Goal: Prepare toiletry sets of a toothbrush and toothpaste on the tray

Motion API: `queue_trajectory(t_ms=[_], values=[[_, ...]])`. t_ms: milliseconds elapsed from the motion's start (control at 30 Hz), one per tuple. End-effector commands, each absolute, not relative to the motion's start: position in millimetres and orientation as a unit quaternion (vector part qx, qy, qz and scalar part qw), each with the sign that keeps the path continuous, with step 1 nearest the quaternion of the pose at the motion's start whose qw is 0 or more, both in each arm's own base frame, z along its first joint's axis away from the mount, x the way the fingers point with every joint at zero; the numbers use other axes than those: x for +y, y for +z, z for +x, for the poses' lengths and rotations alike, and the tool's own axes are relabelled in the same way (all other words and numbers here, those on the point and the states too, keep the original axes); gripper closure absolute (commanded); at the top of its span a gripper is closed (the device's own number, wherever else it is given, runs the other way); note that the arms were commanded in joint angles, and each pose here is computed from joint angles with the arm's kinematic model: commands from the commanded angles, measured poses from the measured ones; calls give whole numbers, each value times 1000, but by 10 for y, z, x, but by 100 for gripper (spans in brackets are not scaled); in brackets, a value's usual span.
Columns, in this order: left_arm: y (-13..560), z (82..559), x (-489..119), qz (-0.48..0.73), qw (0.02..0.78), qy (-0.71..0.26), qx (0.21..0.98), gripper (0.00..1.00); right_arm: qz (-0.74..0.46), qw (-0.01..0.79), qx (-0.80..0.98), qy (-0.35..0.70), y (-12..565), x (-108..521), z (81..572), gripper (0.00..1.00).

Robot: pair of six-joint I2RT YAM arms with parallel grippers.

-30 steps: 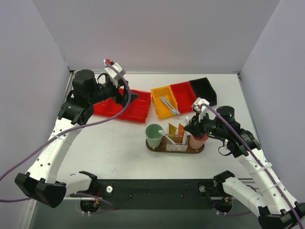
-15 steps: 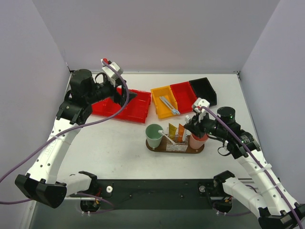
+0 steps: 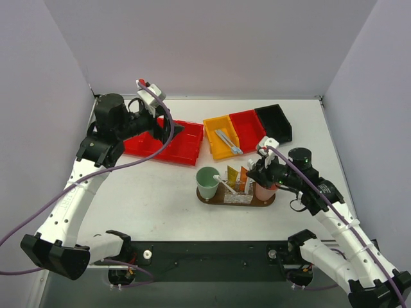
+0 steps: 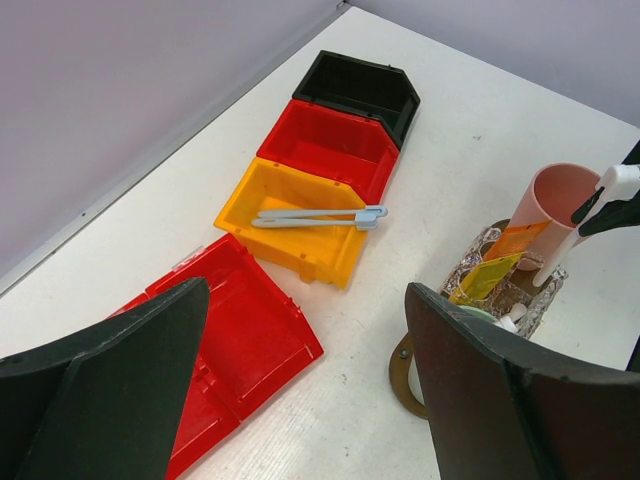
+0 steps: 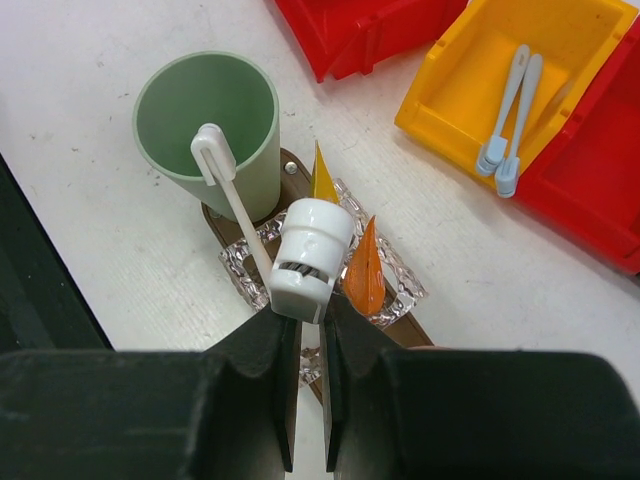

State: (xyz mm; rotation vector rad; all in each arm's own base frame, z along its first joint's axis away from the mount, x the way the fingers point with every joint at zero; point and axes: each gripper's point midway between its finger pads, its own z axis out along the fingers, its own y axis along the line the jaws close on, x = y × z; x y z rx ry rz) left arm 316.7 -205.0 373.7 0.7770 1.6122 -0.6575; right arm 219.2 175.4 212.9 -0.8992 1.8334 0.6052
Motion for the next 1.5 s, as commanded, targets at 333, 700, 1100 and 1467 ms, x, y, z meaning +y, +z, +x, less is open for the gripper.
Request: queue_trajectory(t_ms=[333, 700, 1100, 1467], values=[[3826, 3150, -1959, 331, 594, -274, 680, 10, -337, 516, 744, 259, 2012, 1809, 2315, 100], [3780, 3186, -1910, 326, 592, -270, 686, 10, -339, 506, 750, 257, 1898, 1770, 2275, 100], [3763, 3178, -1893, 325, 594, -273, 684, 10, -342, 495, 758, 253, 1840, 1759, 2277, 100], [3736, 3163, -1886, 326, 592, -272, 685, 10, -353, 483, 759, 259, 1762, 1757, 2228, 100]])
